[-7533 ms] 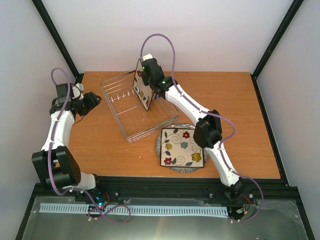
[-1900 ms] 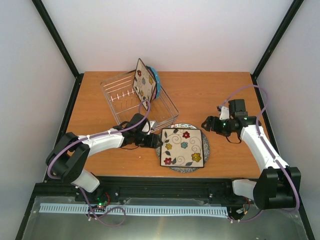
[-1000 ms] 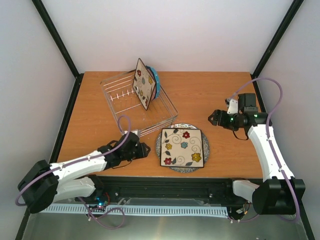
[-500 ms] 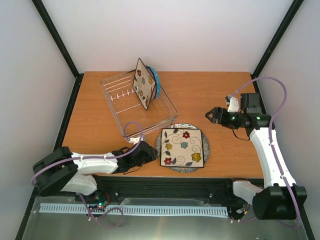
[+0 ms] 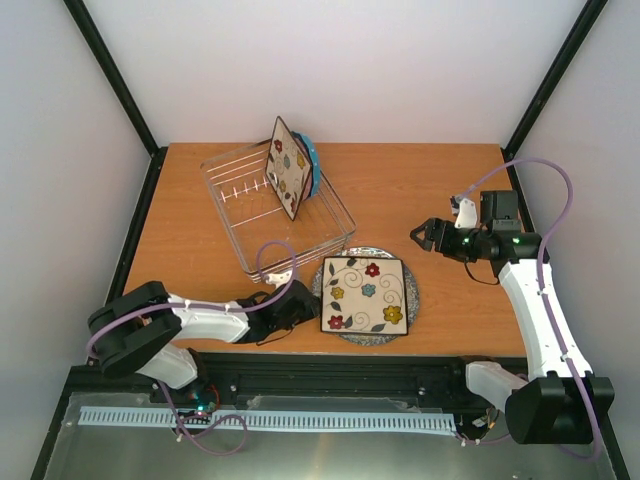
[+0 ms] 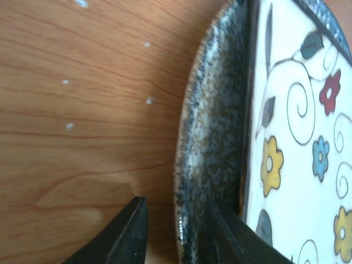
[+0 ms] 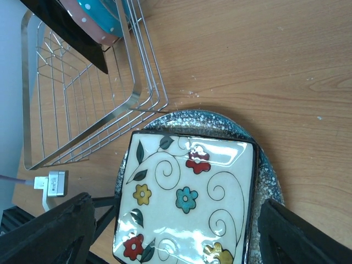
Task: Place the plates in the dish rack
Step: Move the plate to the center of the board.
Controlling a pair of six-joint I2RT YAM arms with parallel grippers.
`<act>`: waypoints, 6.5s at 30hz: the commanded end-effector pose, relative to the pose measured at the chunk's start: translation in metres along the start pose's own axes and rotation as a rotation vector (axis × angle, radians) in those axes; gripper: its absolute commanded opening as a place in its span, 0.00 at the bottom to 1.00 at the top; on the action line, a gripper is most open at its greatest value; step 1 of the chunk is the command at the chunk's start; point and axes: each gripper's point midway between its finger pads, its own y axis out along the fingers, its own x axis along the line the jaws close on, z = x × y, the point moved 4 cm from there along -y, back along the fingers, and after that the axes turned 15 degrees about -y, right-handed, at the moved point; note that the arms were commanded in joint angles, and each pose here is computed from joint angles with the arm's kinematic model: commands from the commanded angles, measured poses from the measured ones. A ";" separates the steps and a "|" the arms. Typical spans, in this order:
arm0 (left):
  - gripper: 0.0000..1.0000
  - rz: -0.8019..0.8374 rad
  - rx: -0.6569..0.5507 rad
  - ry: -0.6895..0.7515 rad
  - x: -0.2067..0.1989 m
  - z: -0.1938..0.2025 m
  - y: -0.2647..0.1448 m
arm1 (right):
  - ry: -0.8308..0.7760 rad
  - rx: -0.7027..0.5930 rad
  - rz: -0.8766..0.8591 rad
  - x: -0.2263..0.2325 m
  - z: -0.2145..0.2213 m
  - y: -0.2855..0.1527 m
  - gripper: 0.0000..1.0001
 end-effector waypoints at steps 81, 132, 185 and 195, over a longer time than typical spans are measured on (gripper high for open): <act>0.38 0.225 0.082 0.205 -0.178 -0.009 0.124 | 0.123 -0.051 0.359 -0.026 0.035 -0.057 0.88; 0.62 0.415 0.436 0.785 -0.176 0.053 -0.059 | 1.159 -0.109 0.648 -0.147 0.095 -0.063 1.00; 0.57 0.360 0.507 0.841 -0.157 0.075 -0.007 | 1.327 -0.020 0.433 -0.168 0.164 0.022 1.00; 0.56 0.328 0.502 0.834 -0.151 0.074 -0.005 | 1.334 -0.099 0.328 -0.189 0.127 0.049 1.00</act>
